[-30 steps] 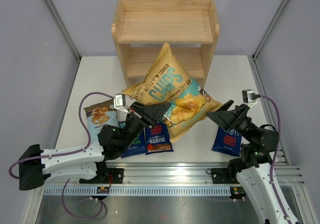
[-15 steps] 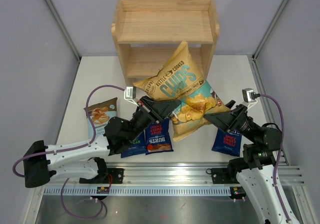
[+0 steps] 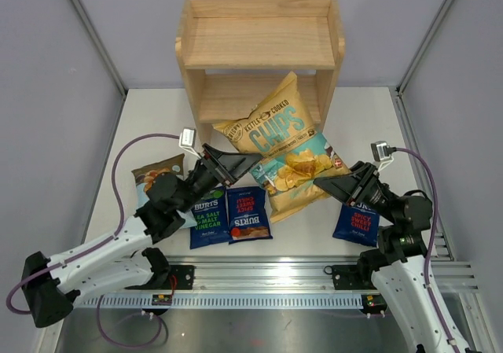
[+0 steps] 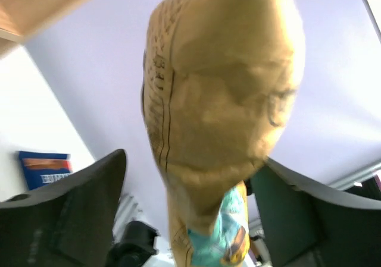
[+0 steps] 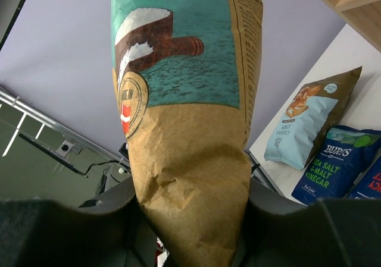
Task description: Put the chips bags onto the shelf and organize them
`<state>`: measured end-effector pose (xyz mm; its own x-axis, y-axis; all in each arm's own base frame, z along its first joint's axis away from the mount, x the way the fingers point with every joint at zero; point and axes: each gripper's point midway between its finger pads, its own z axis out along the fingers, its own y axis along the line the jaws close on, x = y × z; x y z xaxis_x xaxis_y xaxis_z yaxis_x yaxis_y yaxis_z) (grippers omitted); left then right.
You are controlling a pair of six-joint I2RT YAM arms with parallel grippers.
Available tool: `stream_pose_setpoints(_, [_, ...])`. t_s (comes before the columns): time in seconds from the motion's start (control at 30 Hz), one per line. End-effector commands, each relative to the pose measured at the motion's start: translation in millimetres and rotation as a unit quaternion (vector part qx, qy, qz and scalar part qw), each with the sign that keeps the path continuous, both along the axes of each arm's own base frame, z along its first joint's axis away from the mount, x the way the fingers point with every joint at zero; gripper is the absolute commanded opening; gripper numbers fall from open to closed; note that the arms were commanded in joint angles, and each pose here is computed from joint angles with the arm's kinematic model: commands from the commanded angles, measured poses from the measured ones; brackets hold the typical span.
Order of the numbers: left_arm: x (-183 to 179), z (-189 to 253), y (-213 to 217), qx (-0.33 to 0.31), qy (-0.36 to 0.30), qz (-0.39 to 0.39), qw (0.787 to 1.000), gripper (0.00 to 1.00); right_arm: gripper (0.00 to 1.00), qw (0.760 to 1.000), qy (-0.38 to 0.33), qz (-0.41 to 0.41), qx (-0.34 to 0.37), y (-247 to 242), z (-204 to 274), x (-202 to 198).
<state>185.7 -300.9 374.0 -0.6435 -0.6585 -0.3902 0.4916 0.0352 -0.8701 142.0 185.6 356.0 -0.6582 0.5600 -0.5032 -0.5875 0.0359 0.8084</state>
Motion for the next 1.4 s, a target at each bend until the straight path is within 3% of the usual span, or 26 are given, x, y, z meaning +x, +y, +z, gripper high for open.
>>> stream_pose_setpoints(0.0, [1.2,-17.6,22.3,0.057,0.003,0.036,0.998,0.94,0.23,0.999,-0.037,-0.002,0.005,-0.7,9.9,-4.5])
stream_pose_setpoints(0.17, [11.9,-39.6,93.3,0.135,0.039,0.18,0.974,0.99,0.23,1.0,0.004,-0.023,0.014,-2.7,-4.7,11.5])
stream_pose_setpoints(0.2, [10.8,-59.1,106.8,0.182,0.054,0.198,0.962,0.99,0.22,1.0,0.014,-0.025,0.012,-1.9,-8.2,17.0])
stream_pose_setpoints(0.27, [8.0,-51.9,138.1,0.196,0.057,0.246,0.947,0.99,0.22,0.999,0.035,-0.033,0.015,-1.9,-12.8,28.0])
stream_pose_setpoints(0.3, [5.2,-67.0,149.3,0.249,0.057,0.255,0.932,0.99,0.21,0.998,0.042,-0.037,0.016,-1.9,-14.2,32.9])
stream_pose_setpoints(0.57, [-25.7,-47.4,196.5,0.423,0.022,0.235,0.875,0.99,0.21,0.987,0.12,-0.087,0.054,4.5,-32.7,83.7])
stream_pose_setpoints(0.77, [-25.6,-52.9,215.1,0.543,-0.038,0.219,0.81,0.99,0.2,0.976,0.134,-0.148,0.082,9.7,-24.6,116.1])
stream_pose_setpoints(0.83, [-20.8,-73.3,220.7,0.555,-0.035,0.235,0.797,0.99,0.2,0.97,0.139,-0.176,0.093,11.0,-21.6,128.0])
stream_pose_setpoints(0.93, [-17.0,-89.0,224.1,0.53,-0.037,0.263,0.805,0.99,0.2,0.963,0.152,-0.203,0.095,21.7,-22.1,142.5])
stream_pose_setpoints(1.03, [-15.2,-91.7,225.7,0.495,-0.039,0.285,0.82,0.99,0.18,0.958,0.159,-0.221,0.088,38.4,-18.8,161.0])
stream_pose_setpoints(1.17, [-17.7,-87.2,262.4,0.478,-0.004,0.358,0.802,0.99,0.18,0.955,0.159,-0.231,0.093,65.2,-10.2,174.6])
stream_pose_setpoints(1.37, [-24.8,-83.0,277.4,0.447,0.001,0.384,0.808,0.99,0.18,0.946,0.179,-0.257,0.079,92.6,-10.3,214.8])
